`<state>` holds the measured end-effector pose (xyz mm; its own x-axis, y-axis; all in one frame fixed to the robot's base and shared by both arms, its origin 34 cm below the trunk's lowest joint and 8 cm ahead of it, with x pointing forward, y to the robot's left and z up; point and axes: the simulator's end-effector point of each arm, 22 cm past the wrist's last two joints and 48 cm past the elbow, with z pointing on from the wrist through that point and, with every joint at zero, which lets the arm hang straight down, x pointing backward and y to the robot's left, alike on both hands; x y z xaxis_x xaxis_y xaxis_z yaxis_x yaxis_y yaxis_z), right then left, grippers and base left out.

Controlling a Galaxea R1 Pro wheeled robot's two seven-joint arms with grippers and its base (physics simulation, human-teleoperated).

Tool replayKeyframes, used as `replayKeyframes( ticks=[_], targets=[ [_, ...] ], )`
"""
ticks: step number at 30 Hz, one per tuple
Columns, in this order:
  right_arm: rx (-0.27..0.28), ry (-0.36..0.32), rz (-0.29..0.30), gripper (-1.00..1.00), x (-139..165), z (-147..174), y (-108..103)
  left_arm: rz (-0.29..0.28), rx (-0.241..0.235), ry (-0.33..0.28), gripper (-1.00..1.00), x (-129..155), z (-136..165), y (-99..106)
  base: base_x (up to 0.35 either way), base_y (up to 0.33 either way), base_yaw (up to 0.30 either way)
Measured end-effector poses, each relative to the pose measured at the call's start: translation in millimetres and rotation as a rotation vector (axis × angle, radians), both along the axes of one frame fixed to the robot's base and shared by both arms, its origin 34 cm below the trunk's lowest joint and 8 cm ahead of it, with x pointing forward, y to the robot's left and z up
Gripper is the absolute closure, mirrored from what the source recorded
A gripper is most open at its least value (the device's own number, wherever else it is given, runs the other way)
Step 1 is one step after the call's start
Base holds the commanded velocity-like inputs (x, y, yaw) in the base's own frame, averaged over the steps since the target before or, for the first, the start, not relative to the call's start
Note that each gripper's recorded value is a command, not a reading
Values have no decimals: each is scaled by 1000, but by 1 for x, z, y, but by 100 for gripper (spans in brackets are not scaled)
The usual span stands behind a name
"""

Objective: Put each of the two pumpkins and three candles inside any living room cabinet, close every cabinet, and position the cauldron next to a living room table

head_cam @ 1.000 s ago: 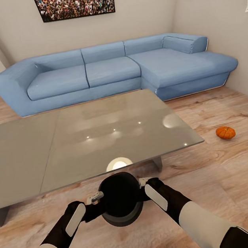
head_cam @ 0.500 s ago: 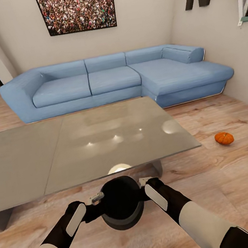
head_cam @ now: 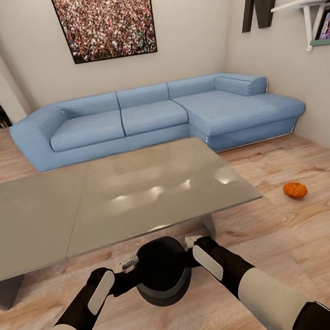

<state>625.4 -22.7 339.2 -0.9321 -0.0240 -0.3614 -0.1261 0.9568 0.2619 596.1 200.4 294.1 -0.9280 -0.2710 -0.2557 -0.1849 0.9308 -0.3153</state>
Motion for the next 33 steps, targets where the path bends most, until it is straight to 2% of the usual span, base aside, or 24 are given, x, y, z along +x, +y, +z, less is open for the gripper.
replayKeyframes(
  ticks=[5,23,33],
  targets=[
    [0,-20,0,-100,3,11,0,1,-1,-20,-100,4,11,0,-190,0,0],
    [1,-94,1,-100,13,54,0,-1,-2,-94,-100,17,52,-1,-310,0,0],
    [3,-133,4,-100,16,78,1,-2,1,-136,-100,23,75,-1,-101,0,0]
  ],
)
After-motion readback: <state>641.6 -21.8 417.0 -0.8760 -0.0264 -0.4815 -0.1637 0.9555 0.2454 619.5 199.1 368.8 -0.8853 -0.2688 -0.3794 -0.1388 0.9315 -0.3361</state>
